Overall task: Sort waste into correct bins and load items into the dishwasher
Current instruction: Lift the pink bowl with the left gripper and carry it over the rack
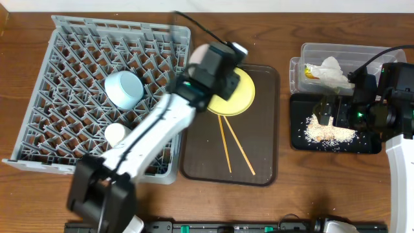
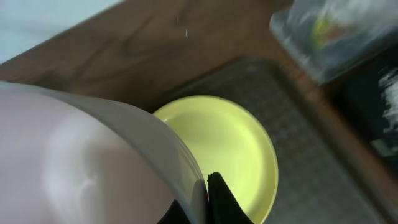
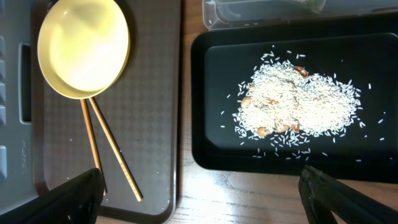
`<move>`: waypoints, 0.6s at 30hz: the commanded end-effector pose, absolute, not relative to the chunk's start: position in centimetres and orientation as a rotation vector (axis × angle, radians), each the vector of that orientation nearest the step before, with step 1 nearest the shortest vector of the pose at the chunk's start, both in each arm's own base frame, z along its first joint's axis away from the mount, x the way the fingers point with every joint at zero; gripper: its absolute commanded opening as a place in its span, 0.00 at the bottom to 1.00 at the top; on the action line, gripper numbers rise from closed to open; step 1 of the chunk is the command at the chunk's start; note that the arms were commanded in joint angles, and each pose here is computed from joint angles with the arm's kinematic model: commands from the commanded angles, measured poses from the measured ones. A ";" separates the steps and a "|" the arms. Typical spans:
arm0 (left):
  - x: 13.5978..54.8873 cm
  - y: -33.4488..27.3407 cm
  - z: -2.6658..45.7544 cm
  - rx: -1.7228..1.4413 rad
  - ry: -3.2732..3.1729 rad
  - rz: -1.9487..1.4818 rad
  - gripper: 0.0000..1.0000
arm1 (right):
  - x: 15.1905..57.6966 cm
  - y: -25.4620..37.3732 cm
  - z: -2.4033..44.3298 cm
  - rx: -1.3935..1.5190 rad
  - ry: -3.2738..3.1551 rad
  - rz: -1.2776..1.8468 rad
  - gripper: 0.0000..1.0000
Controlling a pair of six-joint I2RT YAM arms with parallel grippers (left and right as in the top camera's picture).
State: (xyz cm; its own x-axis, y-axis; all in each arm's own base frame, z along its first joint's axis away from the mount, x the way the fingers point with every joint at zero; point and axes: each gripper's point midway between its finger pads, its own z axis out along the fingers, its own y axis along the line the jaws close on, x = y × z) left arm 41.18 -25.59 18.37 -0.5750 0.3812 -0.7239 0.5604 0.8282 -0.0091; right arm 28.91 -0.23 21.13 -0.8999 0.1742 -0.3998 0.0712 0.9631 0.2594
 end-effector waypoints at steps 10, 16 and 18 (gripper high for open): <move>43.3 -17.5 23.1 0.403 2.162 -1.153 0.06 | 29.0 -0.6 21.8 0.190 2.664 0.323 0.97; 44.8 -13.6 22.2 0.218 2.159 -1.346 0.06 | 29.0 -0.6 21.8 0.191 2.666 0.324 0.97; 45.2 -13.1 21.8 0.186 2.145 -1.418 0.06 | 28.9 -0.6 21.7 0.192 2.669 0.325 0.97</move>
